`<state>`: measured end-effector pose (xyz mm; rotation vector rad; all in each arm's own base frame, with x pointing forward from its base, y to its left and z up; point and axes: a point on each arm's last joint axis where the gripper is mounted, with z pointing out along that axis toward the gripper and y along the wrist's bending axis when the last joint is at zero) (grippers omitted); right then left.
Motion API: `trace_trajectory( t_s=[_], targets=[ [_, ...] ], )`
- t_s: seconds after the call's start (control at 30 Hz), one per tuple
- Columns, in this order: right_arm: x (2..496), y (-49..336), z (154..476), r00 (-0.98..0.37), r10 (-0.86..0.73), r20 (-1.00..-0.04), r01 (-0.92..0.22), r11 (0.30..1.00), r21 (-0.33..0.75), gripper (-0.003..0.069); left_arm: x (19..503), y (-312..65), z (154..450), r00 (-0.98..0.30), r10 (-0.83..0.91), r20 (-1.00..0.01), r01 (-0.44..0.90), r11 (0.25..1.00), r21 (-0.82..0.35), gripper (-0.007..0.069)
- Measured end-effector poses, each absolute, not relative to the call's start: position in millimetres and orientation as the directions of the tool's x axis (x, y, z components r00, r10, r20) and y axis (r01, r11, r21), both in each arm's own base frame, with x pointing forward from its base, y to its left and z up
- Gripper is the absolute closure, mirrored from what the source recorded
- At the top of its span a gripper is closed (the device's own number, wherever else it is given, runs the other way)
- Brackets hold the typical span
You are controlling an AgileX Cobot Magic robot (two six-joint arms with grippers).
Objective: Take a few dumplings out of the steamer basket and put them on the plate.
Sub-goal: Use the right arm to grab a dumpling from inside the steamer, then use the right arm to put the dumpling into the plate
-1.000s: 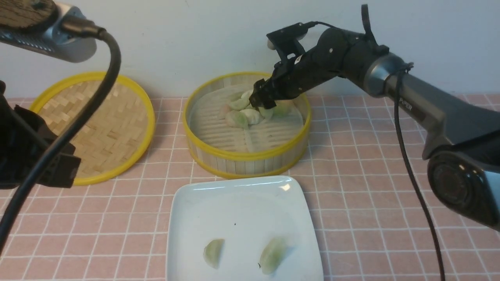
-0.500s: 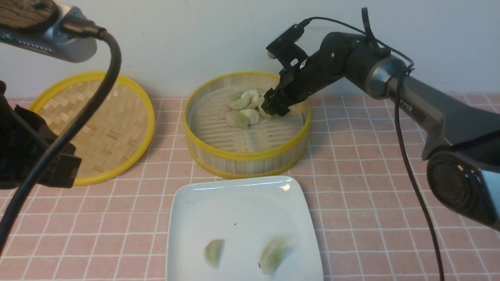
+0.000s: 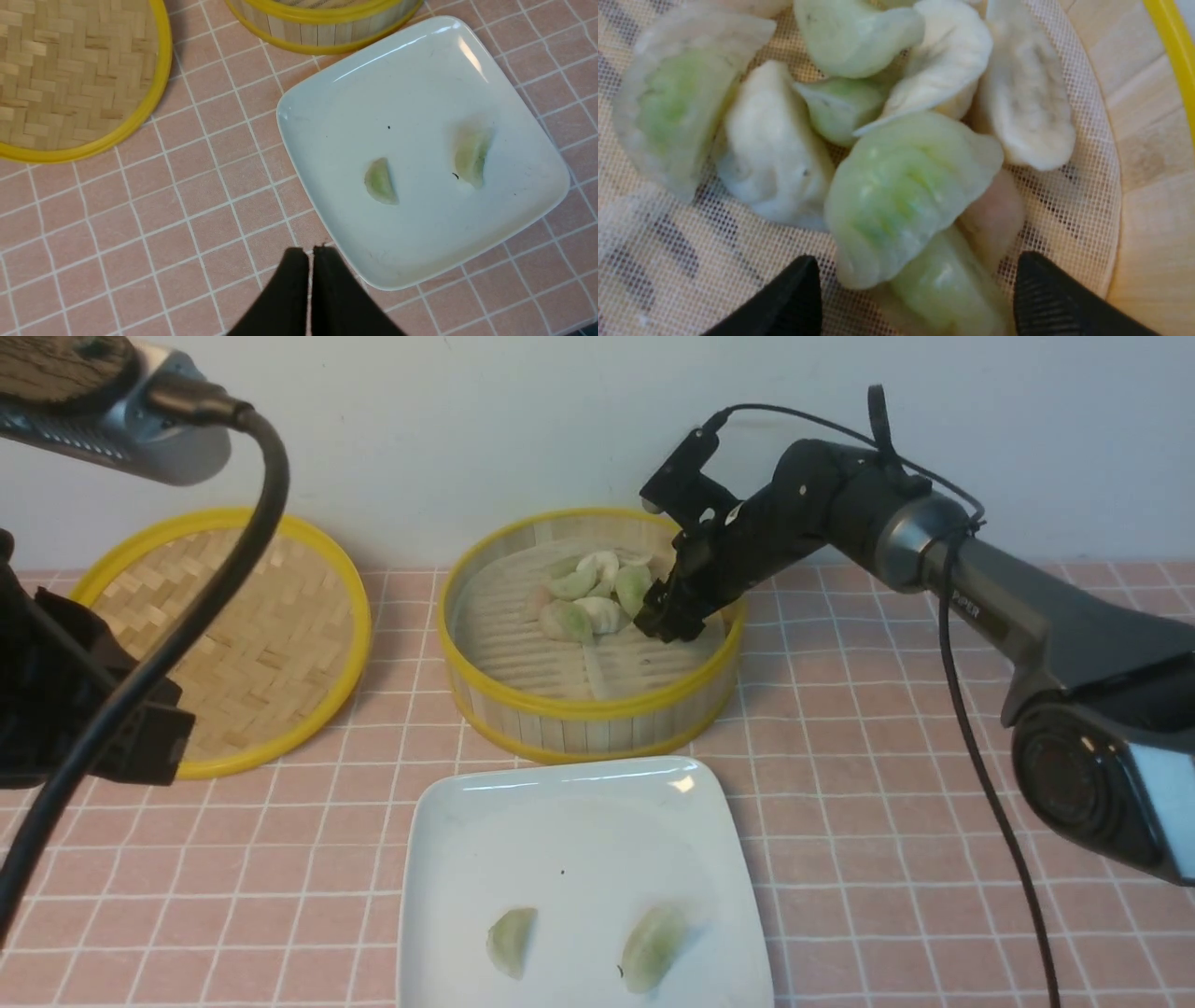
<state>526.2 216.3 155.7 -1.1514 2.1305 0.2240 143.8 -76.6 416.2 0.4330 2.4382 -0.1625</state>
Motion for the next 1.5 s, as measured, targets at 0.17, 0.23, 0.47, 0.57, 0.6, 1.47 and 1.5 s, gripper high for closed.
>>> trace_trajectory(
  t_s=[0.17,0.23,0.47,0.57,0.6,1.47,1.5],
  targets=[
    [528.4,216.7,153.3,-0.352,-0.668,-0.655,-0.786,0.592,-0.181,0.0296,143.8,-76.6,416.2,-0.738,0.260,-0.623,0.342,0.940,-0.013,0.0631],
    [528.4,215.8,153.2,-0.351,-0.674,-0.649,-0.788,0.588,-0.185,0.0412,143.8,-76.6,416.2,-0.739,0.256,-0.623,0.339,0.941,-0.015,0.0631],
    [516.1,211.0,182.7,-0.411,-0.679,-0.608,-0.794,0.595,-0.128,0.0498,143.8,-76.6,416.2,-0.741,0.252,-0.623,0.336,0.942,-0.018,0.0631],
    [508.5,209.1,209.8,-0.430,-0.661,-0.615,-0.785,0.610,-0.106,0.0498,143.8,-76.6,416.2,-0.741,0.252,-0.623,0.336,0.942,-0.018,0.0631],
    [503.2,207.7,227.7,-0.432,-0.652,-0.623,-0.782,0.615,-0.100,0.0498,143.8,-76.6,416.2,-0.741,0.252,-0.623,0.336,0.942,-0.018,0.0631],
    [340.7,189.0,323.9,-0.740,-0.484,-0.467,-0.652,0.685,0.325,0.0498,143.8,-76.5,416.3,-0.741,0.251,-0.623,0.334,0.942,-0.017,0.0631],
    [331.6,194.6,310.6,-0.752,-0.505,-0.424,-0.650,0.676,0.348,0.0498,143.8,-76.5,416.3,-0.741,0.251,-0.623,0.334,0.942,-0.017,0.0631]
  ],
)
